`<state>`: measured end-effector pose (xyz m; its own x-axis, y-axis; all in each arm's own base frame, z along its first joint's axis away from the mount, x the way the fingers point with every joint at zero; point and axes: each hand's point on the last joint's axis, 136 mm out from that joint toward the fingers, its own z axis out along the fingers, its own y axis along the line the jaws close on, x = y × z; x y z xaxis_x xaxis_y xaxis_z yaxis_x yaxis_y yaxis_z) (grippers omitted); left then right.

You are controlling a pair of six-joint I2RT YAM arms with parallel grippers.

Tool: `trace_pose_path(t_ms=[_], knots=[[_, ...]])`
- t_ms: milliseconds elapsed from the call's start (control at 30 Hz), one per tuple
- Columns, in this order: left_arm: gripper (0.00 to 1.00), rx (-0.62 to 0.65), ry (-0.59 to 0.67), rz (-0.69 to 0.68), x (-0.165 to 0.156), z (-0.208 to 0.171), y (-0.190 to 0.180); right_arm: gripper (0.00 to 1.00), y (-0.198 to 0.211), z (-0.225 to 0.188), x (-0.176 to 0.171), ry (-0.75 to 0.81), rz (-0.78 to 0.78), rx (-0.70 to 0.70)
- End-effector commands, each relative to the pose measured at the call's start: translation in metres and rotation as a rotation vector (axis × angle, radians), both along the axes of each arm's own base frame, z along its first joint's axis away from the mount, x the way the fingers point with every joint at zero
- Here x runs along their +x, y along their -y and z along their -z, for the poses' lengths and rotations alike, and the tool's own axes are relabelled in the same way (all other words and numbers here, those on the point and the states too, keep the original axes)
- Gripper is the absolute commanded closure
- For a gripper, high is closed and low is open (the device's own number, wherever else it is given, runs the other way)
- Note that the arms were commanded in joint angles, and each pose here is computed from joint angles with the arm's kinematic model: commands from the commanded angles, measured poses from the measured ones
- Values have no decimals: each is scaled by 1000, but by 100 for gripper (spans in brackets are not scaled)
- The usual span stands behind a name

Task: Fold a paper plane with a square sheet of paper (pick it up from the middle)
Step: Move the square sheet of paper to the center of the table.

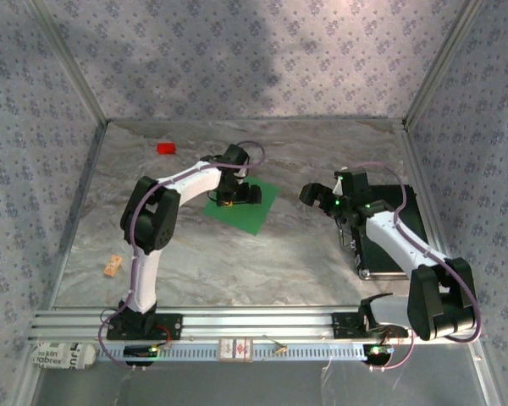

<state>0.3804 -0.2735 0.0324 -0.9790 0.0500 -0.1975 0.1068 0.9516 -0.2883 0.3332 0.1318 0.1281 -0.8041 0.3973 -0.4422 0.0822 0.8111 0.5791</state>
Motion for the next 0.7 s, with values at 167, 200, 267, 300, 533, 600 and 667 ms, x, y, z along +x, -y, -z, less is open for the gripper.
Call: trace_pose_path(t_ms=[167, 200, 267, 300, 533, 600, 667], knots=[[17, 94, -117, -244, -67, 26, -39, 1, 4, -7, -7, -1, 16, -18], [17, 104, -110, -267, -73, 26, -43, 1, 5, -9, -7, 6, 21, -21], [16, 105, -91, -309, -80, 21, -48, 1, 7, -14, -7, 18, 29, -27], [16, 104, -71, -319, -82, 16, -49, 1, 8, -16, -8, 25, 31, -30], [0, 124, 109, -207, -68, -27, -46, 1, 8, -40, -7, 99, 37, -16], [0, 193, 170, -182, -58, -36, -55, 1, 14, -44, -4, 124, 86, -2], [0, 250, 222, -144, -50, -46, -62, 1, 16, -47, -4, 150, 93, 7]])
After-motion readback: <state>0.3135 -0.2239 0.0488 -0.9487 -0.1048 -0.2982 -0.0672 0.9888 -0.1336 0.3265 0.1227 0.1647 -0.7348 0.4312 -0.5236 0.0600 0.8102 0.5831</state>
